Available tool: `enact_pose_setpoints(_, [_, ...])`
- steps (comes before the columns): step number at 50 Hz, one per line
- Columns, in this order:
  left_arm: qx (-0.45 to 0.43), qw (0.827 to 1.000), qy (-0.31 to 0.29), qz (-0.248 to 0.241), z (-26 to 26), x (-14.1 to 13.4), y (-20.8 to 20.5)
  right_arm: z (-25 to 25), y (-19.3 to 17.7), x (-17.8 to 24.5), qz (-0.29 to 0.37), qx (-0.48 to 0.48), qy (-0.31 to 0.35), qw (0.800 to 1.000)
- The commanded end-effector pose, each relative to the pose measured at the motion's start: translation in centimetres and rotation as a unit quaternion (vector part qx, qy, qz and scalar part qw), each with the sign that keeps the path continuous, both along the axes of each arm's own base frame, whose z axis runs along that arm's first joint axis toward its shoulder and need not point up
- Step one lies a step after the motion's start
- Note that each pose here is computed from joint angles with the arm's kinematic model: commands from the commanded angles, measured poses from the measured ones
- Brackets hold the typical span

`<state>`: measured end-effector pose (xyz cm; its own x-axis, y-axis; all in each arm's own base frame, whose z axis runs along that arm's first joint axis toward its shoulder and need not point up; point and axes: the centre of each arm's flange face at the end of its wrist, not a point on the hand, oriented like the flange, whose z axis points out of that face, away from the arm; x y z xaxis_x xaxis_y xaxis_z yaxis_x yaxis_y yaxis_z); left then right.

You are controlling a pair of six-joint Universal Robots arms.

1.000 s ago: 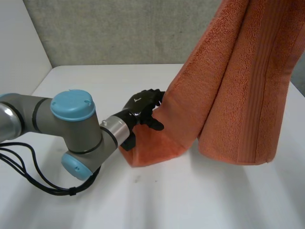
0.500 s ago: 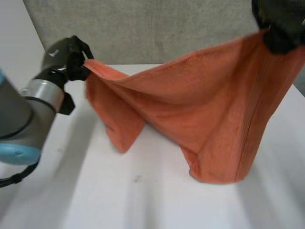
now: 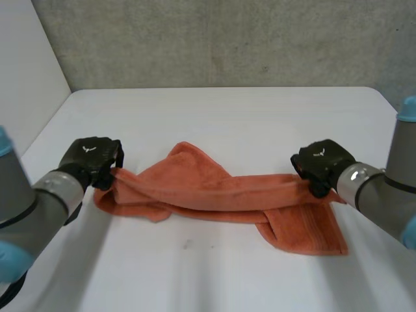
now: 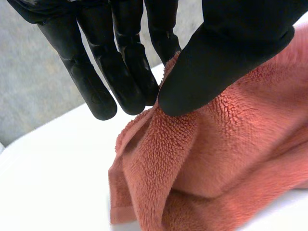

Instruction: Fold the laundry

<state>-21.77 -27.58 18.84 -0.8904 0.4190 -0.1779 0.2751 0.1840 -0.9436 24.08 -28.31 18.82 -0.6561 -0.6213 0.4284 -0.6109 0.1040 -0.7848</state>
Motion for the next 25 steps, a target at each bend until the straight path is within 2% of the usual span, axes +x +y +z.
enact_pose_setpoints(1, [-0.062,0.998,0.011,0.021,1.2,-1.5,-6.8,3.3,-5.7,1.7,-0.008,-0.127,-0.039,0.991])
enact_pose_setpoints(2, [-0.102,0.994,0.022,0.020,3.0,-2.1,-8.3,5.4,-7.1,2.1,-0.013,-0.177,-0.060,0.982])
enact_pose_setpoints(3, [-0.102,0.994,0.022,0.020,3.1,-2.1,-8.3,8.0,-8.4,2.4,-0.022,-0.231,-0.086,0.969])
enact_pose_setpoints(4, [-0.157,0.987,0.038,0.018,5.6,-2.6,-9.6,8.0,-8.4,2.4,-0.022,-0.232,-0.086,0.969])
enact_pose_setpoints(5, [-0.219,0.974,0.061,0.016,8.5,-3.2,-10.6,11.0,-9.5,2.5,-0.032,-0.289,-0.115,0.950])
enact_pose_setpoints(6, [-0.220,0.973,0.061,0.016,8.5,-3.2,-10.6,11.0,-9.5,2.5,-0.032,-0.290,-0.116,0.950])
enact_pose_setpoints(7, [-0.289,0.954,0.081,0.012,11.5,-3.7,-11.2,14.0,-10.2,2.5,-0.043,-0.340,-0.146,0.928])
enact_pose_setpoints(8, [-0.365,0.925,0.105,0.012,14.8,-3.8,-11.3,16.6,-10.5,2.4,-0.050,-0.387,-0.175,0.904])
enact_pose_setpoints(9, [-0.365,0.925,0.105,0.012,14.8,-3.8,-11.3,16.7,-10.5,2.4,-0.050,-0.388,-0.176,0.903])
enact_pose_setpoints(10, [-0.432,0.893,0.127,0.016,18.0,-3.7,-10.8,18.9,-10.4,2.2,-0.054,-0.427,-0.202,0.880])
enact_pose_setpoints(11, [-0.433,0.892,0.127,0.016,18.0,-3.7,-10.8,21.0,-9.7,2.0,-0.054,-0.462,-0.225,0.856])
enact_pose_setpoints(12, [-0.486,0.862,0.144,0.020,20.4,-3.5,-9.9,21.0,-9.7,2.0,-0.054,-0.462,-0.225,0.856])
enact_pose_setpoints(13, [-0.521,0.838,0.158,0.028,22.0,-3.1,-9.2,22.4,-8.9,1.7,-0.050,-0.487,-0.239,0.839])
enact_pose_setpoints(15, [-0.526,0.834,0.161,0.040,22.0,-2.5,-8.6,23.1,-8.1,1.5,-0.048,-0.497,-0.245,0.831])
enact_pose_setpoints(17, [-0.516,0.840,0.159,0.050,21.4,-2.1,-8.2,22.6,-7.5,1.3,-0.045,-0.490,-0.242,0.836])
enact_pose_setpoints(19, [-0.484,0.860,0.149,0.059,19.4,-1.6,-7.3,20.0,-6.7,1.1,-0.033,-0.454,-0.228,0.861])
enact_pose_setpoints(20, [-0.483,0.861,0.149,0.059,19.4,-1.6,-7.3,20.0,-6.7,1.1,-0.033,-0.454,-0.228,0.861])
enact_pose_setpoints(21, [-0.454,0.878,0.138,0.062,17.4,-1.3,-7.0,18.5,-6.2,1.1,-0.024,-0.433,-0.220,0.874])
enact_pose_setpoints(22, [-0.453,0.878,0.137,0.062,17.4,-1.3,-7.0,18.5,-6.2,1.1,-0.024,-0.433,-0.220,0.874])
enact_pose_setpoints(24, [-0.381,0.915,0.111,0.067,12.9,-0.6,-5.8,15.4,-4.5,1.3,0.011,-0.386,-0.203,0.900])
enact_pose_setpoints(25, [-0.381,0.916,0.110,0.067,12.9,-0.6,-5.8,15.4,-4.5,1.3,0.012,-0.386,-0.203,0.900])
